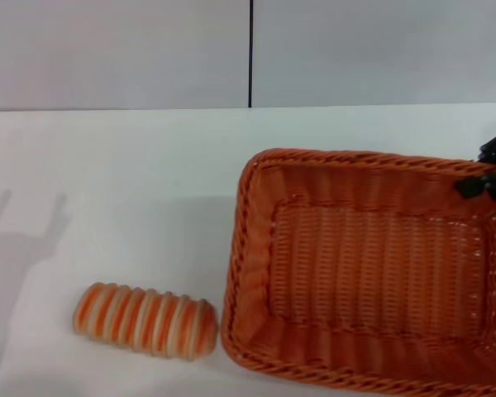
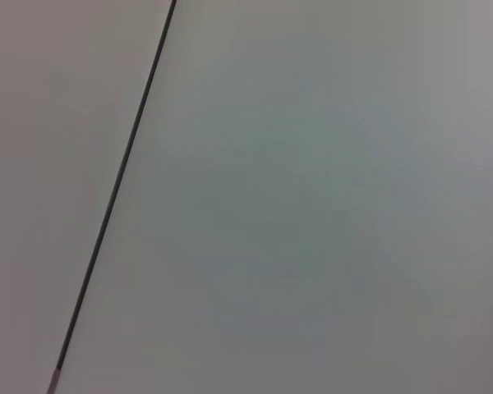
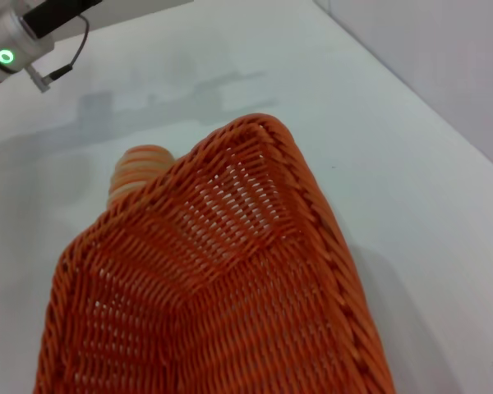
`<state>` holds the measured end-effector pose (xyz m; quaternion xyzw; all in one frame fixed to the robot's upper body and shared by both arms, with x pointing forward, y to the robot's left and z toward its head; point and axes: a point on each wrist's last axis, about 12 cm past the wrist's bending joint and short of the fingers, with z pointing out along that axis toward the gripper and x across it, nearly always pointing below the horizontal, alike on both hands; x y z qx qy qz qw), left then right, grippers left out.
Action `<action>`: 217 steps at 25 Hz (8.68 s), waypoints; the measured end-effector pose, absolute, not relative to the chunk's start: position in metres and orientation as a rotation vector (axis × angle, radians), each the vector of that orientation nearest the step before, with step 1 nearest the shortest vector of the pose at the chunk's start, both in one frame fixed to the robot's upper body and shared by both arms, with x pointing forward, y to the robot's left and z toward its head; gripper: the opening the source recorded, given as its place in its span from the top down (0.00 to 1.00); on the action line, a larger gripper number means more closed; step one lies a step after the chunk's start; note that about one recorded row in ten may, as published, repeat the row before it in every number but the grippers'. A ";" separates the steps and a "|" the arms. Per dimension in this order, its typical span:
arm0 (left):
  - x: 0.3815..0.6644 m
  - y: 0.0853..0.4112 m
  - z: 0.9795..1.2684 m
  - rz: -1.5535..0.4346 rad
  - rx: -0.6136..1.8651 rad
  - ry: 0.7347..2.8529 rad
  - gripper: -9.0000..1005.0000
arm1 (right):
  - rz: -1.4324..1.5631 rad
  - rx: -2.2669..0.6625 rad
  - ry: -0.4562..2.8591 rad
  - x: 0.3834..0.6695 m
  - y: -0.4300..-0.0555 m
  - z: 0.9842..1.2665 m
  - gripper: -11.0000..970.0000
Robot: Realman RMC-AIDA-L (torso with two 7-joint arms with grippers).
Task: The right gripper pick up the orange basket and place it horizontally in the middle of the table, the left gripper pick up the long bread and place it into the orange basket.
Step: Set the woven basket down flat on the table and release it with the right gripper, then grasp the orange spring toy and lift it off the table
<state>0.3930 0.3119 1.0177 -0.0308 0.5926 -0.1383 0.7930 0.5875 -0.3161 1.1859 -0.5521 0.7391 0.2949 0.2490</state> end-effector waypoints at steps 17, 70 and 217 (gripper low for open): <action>0.392 0.309 1.015 -0.308 -0.071 1.294 0.14 | 0.682 -1.556 1.949 0.605 -0.280 1.173 0.83; 0.443 0.388 1.083 -1.013 0.649 1.750 0.16 | 0.358 0.482 1.246 0.400 -0.448 1.052 0.56; 0.443 0.401 1.067 -0.703 0.541 1.767 0.82 | 0.526 0.455 1.178 0.425 -0.410 1.051 0.56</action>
